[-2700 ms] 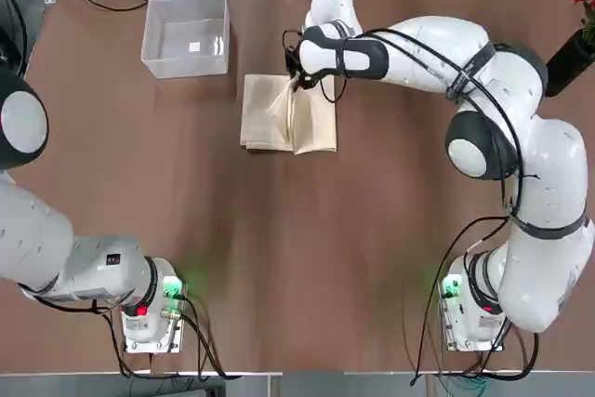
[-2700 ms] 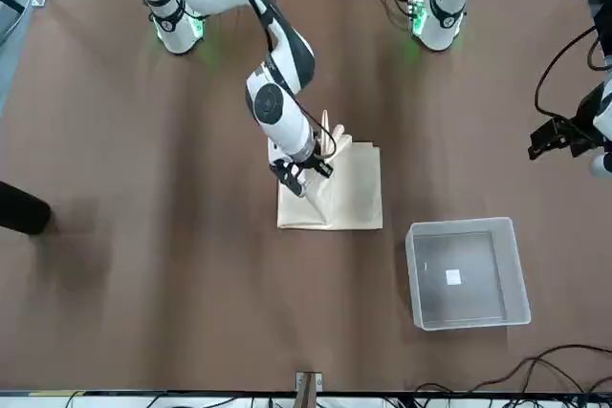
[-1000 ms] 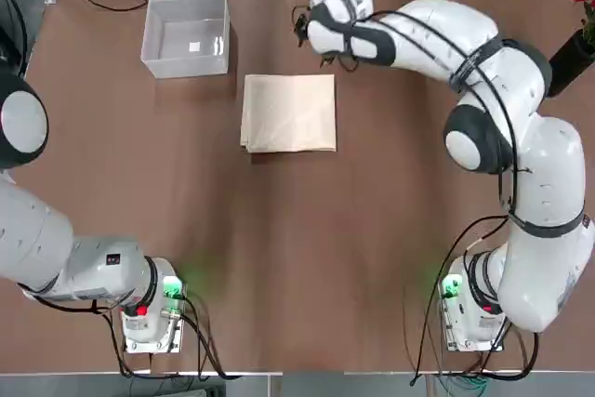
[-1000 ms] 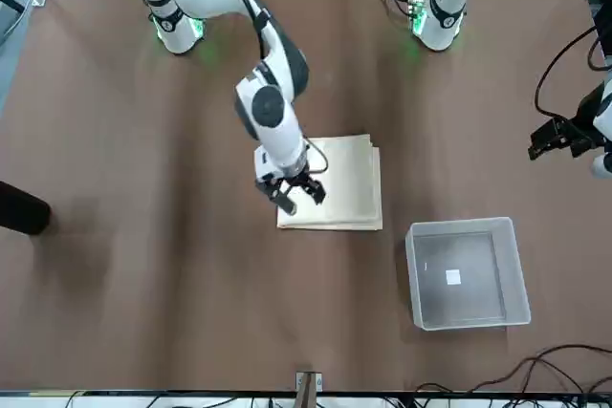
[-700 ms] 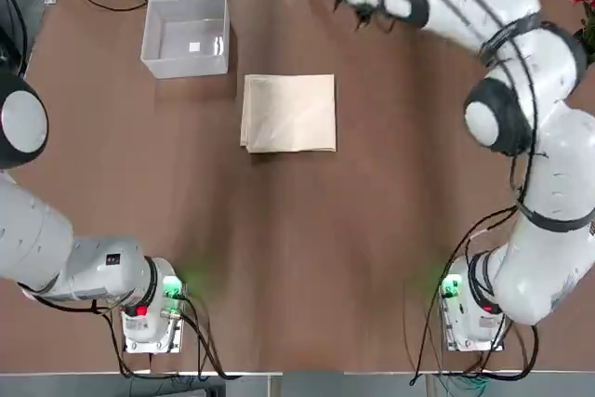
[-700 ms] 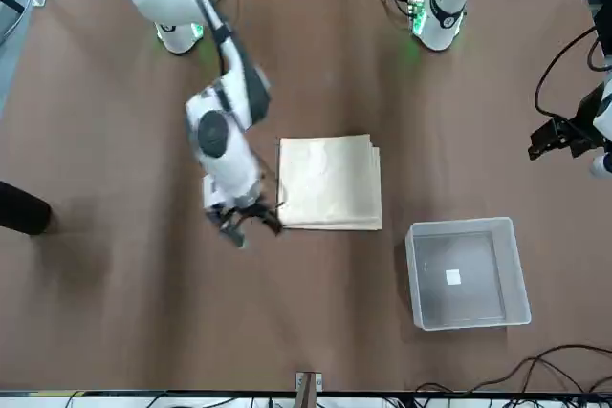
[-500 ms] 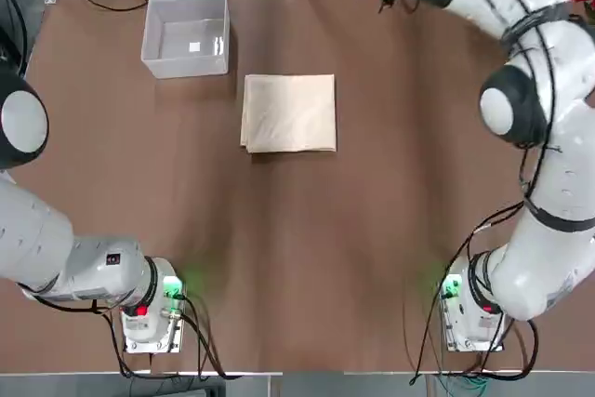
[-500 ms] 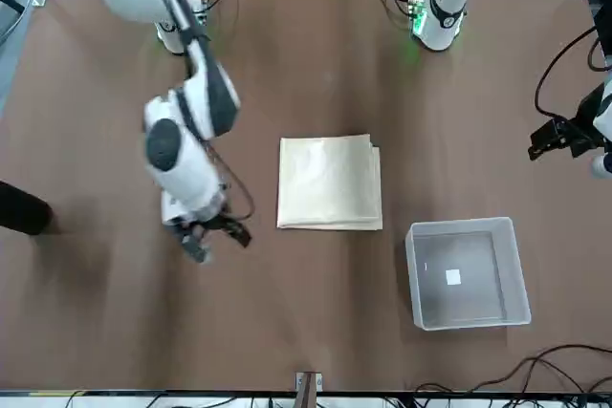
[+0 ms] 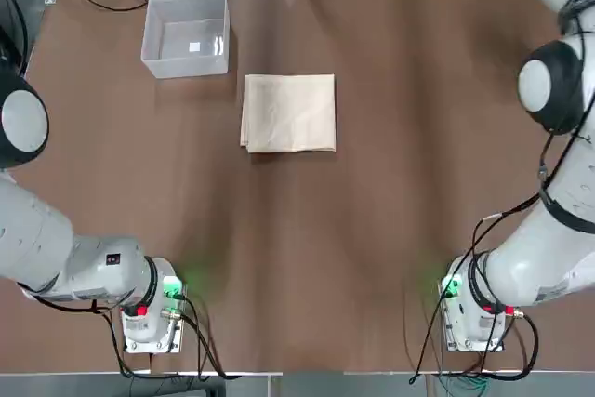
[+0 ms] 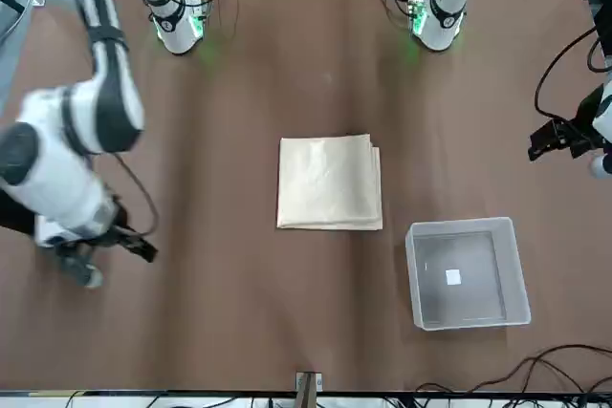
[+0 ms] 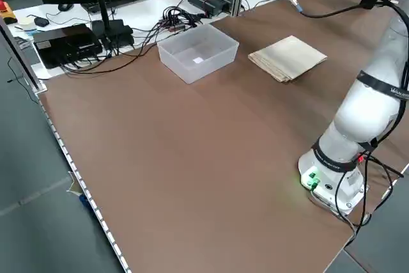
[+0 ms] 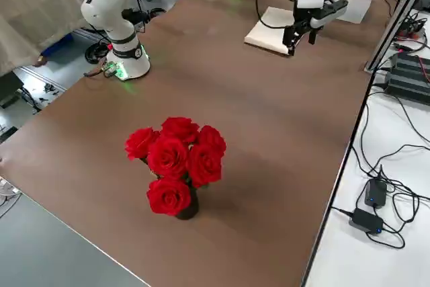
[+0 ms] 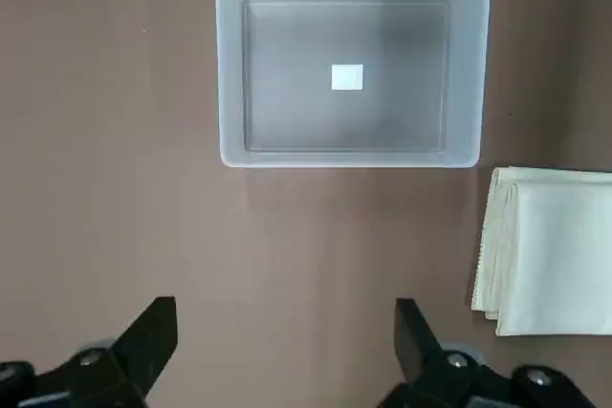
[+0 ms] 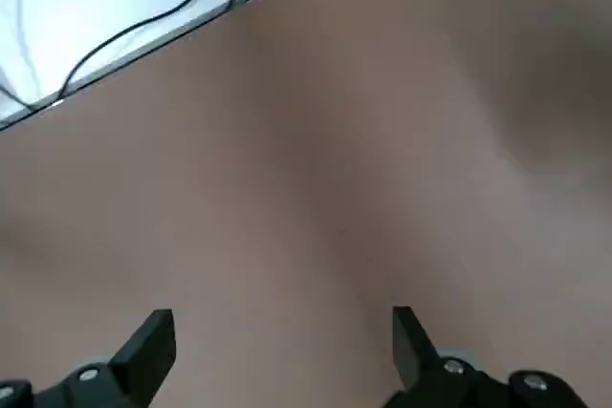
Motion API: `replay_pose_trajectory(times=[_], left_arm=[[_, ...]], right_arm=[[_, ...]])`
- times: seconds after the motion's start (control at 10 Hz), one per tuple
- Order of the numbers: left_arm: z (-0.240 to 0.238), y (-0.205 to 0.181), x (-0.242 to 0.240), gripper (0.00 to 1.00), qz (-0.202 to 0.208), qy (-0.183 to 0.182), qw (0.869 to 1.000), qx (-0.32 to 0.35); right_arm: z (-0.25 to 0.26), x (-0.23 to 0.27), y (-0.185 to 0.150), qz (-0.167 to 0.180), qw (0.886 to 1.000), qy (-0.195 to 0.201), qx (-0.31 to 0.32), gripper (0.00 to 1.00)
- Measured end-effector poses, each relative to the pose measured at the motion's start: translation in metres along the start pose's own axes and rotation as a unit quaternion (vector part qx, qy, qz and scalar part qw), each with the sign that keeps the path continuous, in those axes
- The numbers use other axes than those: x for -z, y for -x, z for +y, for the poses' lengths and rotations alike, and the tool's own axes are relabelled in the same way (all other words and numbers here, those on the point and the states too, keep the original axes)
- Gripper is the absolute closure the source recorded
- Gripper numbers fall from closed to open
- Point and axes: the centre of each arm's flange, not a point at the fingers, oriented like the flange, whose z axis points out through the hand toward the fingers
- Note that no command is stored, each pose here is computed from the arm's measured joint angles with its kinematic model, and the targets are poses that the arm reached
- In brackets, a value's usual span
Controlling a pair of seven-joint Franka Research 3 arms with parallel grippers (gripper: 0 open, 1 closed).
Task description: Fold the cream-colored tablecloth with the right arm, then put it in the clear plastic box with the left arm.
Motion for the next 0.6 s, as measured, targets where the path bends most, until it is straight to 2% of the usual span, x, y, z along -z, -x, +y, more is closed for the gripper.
replay_pose_trajectory(times=[0.3,0.5,0.6], left_arm=[[0.014,-0.003,-0.007,0.00,-0.005,0.001,1.000,-0.014],[0.030,-0.010,-0.021,0.00,-0.007,0.013,1.000,-0.025],[0.047,-0.014,-0.031,0.00,-0.010,0.035,0.999,-0.033]], right_arm=[[0.105,0.049,-0.022,-0.027,0.997,0.014,0.074,0.00],[0.139,0.083,-0.018,-0.027,0.995,0.019,0.089,0.00],[0.146,0.102,-0.010,-0.029,0.994,0.026,0.106,0.00]])
